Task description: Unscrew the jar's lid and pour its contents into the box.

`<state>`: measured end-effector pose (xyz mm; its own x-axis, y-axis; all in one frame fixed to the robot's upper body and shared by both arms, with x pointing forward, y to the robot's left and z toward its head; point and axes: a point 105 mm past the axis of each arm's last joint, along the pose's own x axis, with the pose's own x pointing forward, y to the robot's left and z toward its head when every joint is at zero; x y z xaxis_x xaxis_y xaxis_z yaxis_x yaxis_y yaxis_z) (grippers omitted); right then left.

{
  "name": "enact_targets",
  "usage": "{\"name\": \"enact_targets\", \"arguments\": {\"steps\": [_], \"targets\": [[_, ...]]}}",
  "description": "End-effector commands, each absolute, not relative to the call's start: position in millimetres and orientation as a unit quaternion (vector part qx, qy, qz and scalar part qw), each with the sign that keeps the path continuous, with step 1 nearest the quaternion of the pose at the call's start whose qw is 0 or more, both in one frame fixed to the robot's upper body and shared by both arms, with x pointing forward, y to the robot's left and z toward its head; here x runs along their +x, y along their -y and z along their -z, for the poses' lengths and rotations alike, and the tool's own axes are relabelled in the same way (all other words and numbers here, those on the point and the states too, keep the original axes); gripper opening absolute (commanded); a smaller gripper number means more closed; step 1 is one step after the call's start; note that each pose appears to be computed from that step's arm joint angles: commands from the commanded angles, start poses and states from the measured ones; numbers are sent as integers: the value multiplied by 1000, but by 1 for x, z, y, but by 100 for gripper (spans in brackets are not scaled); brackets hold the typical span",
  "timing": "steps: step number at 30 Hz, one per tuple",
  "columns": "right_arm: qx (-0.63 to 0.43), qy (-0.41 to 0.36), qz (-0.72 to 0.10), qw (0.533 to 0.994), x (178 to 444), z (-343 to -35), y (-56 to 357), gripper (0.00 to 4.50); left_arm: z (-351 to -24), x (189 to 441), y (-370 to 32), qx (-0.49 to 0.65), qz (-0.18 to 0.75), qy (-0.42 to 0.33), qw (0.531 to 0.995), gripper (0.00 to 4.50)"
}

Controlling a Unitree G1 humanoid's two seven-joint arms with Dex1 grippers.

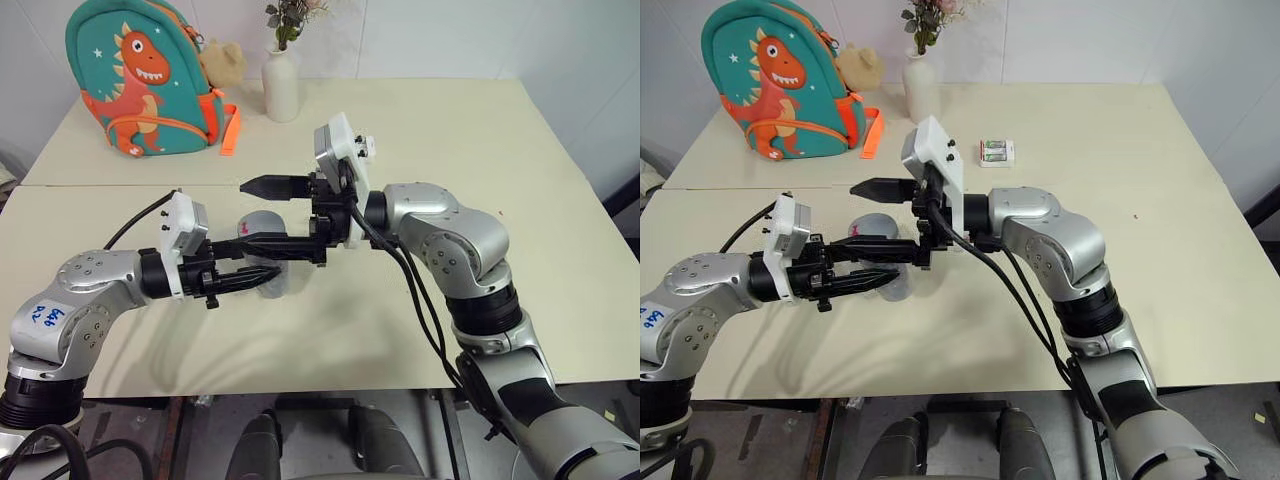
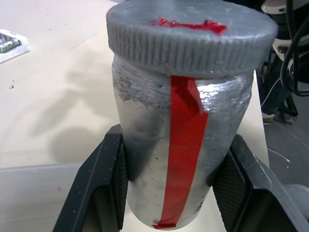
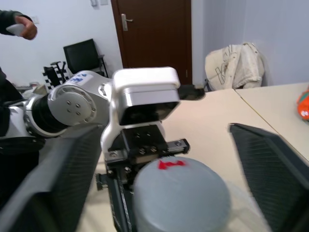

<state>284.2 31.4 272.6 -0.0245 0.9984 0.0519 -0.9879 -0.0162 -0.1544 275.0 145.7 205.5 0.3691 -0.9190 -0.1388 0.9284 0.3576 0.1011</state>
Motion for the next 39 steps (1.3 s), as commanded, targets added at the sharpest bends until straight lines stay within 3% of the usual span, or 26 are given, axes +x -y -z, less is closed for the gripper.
{"name": "enact_targets", "arguments": {"steps": [1,19,23,26,32,39], "targets": [[-68,86,-715,691,281,-279,-30,449,-212,272,-143,116,574,-9,811,197],[-77,64,-715,692,282,-263,-33,449,-213,275,-140,124,575,0,809,197],[-63,70,-713,695,283,-266,-33,363,-213,275,-140,123,575,0,809,197],[-52,74,-714,694,282,-269,-33,259,-213,276,-140,122,574,0,810,197],[-25,91,-733,673,275,-274,-34,256,-211,277,-131,112,586,14,803,197],[-72,76,-814,572,260,-269,-24,256,-209,269,-112,119,664,29,737,197]]}}
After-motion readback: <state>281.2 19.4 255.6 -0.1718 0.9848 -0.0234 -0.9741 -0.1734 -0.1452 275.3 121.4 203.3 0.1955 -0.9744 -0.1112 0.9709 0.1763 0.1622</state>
